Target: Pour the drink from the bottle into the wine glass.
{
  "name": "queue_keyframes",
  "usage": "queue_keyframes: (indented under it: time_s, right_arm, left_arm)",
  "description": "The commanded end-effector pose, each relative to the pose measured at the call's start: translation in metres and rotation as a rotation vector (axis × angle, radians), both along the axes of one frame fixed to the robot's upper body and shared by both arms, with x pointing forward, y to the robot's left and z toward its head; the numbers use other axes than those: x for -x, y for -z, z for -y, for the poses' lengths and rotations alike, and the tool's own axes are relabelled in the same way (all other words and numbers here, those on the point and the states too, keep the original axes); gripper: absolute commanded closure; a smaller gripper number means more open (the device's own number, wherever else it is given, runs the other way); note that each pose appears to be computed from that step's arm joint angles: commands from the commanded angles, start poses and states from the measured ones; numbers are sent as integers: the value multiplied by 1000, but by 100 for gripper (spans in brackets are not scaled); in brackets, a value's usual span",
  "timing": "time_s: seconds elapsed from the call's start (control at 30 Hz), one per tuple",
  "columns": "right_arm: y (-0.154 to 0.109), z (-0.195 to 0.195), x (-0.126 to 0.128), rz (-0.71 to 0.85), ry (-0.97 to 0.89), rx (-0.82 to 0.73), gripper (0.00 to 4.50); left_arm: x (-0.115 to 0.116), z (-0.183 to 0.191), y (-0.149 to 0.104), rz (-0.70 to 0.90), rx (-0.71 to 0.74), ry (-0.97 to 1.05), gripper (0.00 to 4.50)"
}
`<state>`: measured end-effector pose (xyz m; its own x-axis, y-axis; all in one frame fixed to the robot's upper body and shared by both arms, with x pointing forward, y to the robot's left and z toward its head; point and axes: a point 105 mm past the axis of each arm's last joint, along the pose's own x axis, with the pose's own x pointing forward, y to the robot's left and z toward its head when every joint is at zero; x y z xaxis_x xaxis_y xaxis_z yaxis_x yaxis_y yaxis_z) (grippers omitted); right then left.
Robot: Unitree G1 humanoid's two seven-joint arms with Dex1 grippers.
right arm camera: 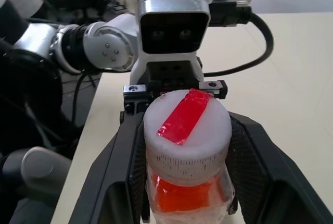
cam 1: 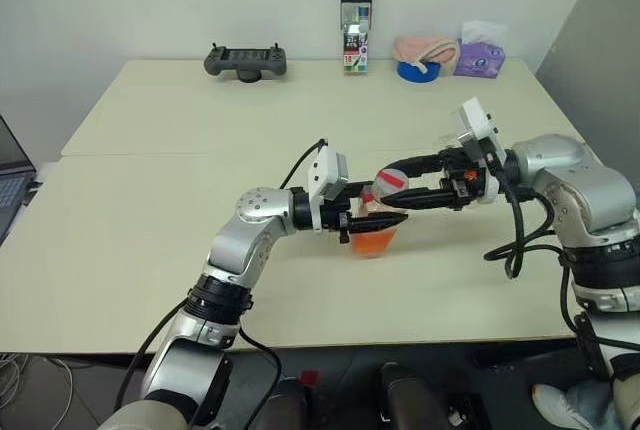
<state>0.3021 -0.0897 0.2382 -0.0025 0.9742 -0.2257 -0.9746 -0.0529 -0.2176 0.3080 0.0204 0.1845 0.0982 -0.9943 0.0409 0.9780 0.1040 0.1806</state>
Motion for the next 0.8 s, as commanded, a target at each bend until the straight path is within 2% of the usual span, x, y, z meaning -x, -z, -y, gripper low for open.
queue_keyframes:
  time_s: [0.03, 0.2, 0.27, 0.43, 0.67, 0.7, 0.8]
  right_arm:
    - [-22, 0, 14, 91, -146, 0, 264]
    - [-31, 1, 14, 108, -174, -19, 264]
    - [-29, -1, 4, 151, -96, 1, 264]
    - [-27, 0, 5, 65, -60, 19, 264]
    - [-25, 1, 5, 69, -42, 33, 17]
    - [-26, 1, 5, 91, -38, 29, 0]
    - [-26, 0, 6, 114, -37, 28, 0]
  left_arm:
    - [-6, -17, -4, -13, 16, -64, 238]
    - [-3, -18, -3, -34, 22, -59, 238]
    - [-5, -18, -6, -26, 32, -69, 238]
    - [-7, -16, -9, -14, 47, -81, 239]
    - [-9, -14, -7, -12, 45, -79, 240]
    - [-10, -14, -7, -11, 45, -79, 240]
    - [-10, -15, -8, -7, 47, -83, 240]
